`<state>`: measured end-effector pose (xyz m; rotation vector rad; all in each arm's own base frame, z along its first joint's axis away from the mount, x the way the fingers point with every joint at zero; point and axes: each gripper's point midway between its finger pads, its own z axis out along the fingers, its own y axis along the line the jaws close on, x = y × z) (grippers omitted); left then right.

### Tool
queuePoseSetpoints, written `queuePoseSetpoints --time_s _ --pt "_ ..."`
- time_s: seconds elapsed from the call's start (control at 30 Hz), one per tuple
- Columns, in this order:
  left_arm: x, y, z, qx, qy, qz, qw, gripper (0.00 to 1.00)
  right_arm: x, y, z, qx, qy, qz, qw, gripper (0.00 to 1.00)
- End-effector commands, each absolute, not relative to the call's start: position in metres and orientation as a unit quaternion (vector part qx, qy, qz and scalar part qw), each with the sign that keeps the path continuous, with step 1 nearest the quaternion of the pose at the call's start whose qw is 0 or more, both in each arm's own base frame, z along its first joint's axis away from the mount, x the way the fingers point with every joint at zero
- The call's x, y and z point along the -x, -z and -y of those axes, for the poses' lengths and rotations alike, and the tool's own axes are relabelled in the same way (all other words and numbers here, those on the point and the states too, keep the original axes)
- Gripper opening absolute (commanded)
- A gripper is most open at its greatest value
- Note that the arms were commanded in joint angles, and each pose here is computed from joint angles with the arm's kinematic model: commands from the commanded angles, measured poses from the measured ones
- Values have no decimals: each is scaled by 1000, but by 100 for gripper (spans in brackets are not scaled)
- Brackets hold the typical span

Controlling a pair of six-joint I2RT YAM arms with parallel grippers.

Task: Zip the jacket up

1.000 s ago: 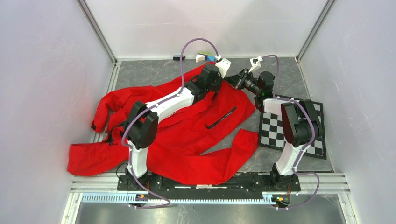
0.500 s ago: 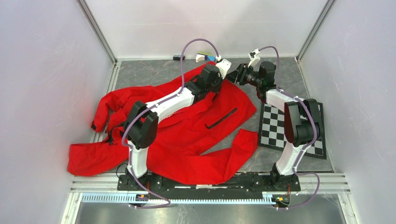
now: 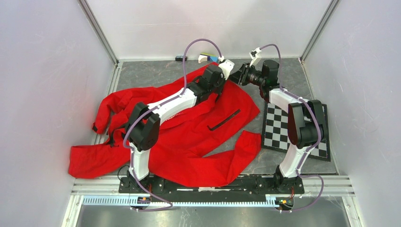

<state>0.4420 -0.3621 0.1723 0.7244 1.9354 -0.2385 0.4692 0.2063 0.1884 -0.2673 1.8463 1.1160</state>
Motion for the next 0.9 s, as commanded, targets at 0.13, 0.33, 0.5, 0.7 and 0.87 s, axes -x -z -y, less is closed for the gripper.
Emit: queuePoseSetpoints --time_s 0.13,0.33,0.5,0.7,0.87 --pt "-446 -202 371 -307 111 -781 532 2 -473 -206 -218 133 -475 -726 480 35" --pt "-445 -202 372 -308 113 -781 531 2 -475 -202 -222 131 -476 -728 475 30" --pt "-444 -198 372 -309 114 -784 526 2 -479 -207 -220 111 -476 -722 490 1" --pt "-437 -182 368 -287 112 -802 512 2 -489 -226 -202 48 -446 -713 539 0" --pt "-420 -162 377 -281 121 -813 495 2 -488 -257 -194 15 -466 -664 585 0"
